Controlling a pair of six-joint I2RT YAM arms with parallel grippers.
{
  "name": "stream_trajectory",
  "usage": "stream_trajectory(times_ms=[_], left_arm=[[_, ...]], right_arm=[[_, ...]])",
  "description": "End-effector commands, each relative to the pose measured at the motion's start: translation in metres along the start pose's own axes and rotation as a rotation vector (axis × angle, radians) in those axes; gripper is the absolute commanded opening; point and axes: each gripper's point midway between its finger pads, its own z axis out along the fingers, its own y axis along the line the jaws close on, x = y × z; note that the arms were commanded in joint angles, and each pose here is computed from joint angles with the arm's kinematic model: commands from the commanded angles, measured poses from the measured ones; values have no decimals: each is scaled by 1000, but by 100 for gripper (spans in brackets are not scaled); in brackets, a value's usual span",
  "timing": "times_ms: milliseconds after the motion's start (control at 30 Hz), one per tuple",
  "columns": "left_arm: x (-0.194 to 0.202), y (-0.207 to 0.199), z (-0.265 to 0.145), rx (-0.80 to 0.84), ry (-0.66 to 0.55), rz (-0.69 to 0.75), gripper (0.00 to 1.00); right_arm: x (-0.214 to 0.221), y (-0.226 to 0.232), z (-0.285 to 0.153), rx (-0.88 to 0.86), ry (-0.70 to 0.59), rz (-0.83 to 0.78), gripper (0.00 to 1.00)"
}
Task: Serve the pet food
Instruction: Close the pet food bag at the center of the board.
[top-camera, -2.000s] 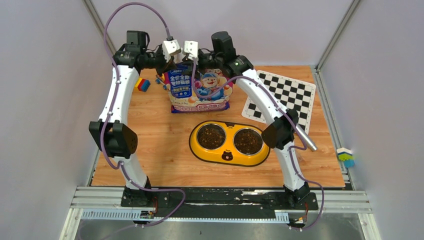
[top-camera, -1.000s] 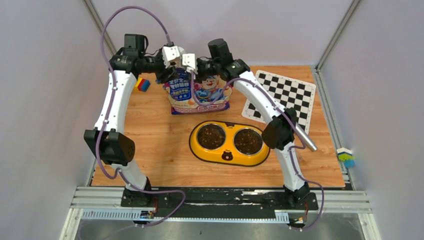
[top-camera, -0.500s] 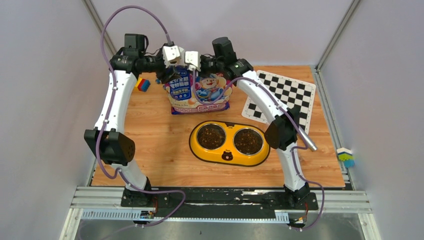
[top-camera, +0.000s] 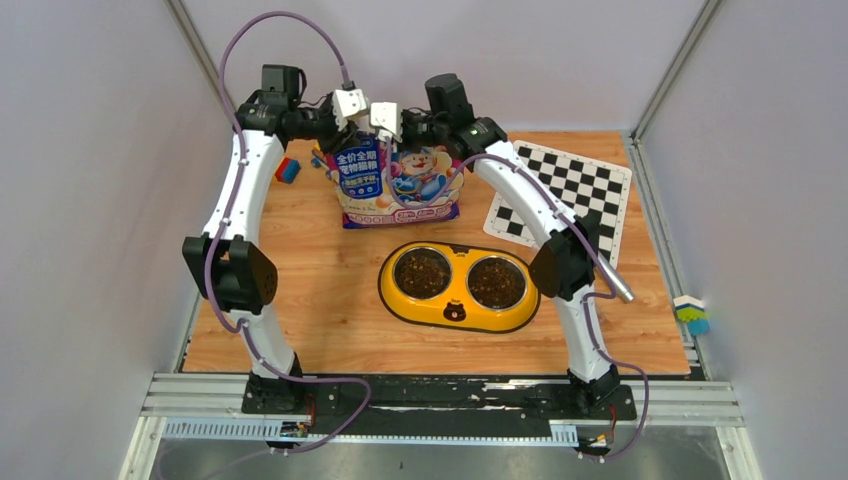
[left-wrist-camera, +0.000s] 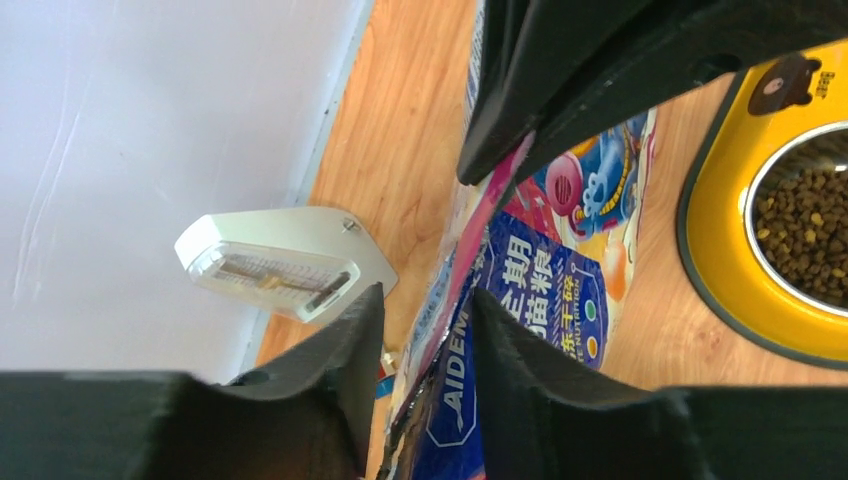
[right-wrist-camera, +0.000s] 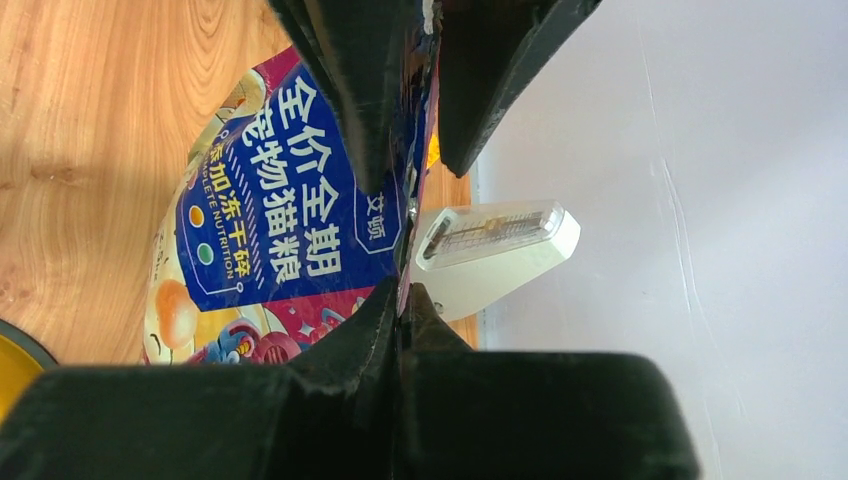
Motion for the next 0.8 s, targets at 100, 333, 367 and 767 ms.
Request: stream_trajectory(times_ms=[100, 333, 367, 767], left_arm=[[-28, 20, -5, -63, -56, 53, 21], [-32, 26, -9, -116, -65, 6, 0], [-35, 24, -11, -115, -70, 6, 0], [-59, 7, -18, -30, -143, 13, 72]], right_arm=[[-30, -43, -18, 150, -26, -83, 0], [-41, -59, -26, 230, -42, -12, 0], [-43, -58, -26, 224, -47, 3, 0], [-39, -48, -28, 189, -36, 23, 45]])
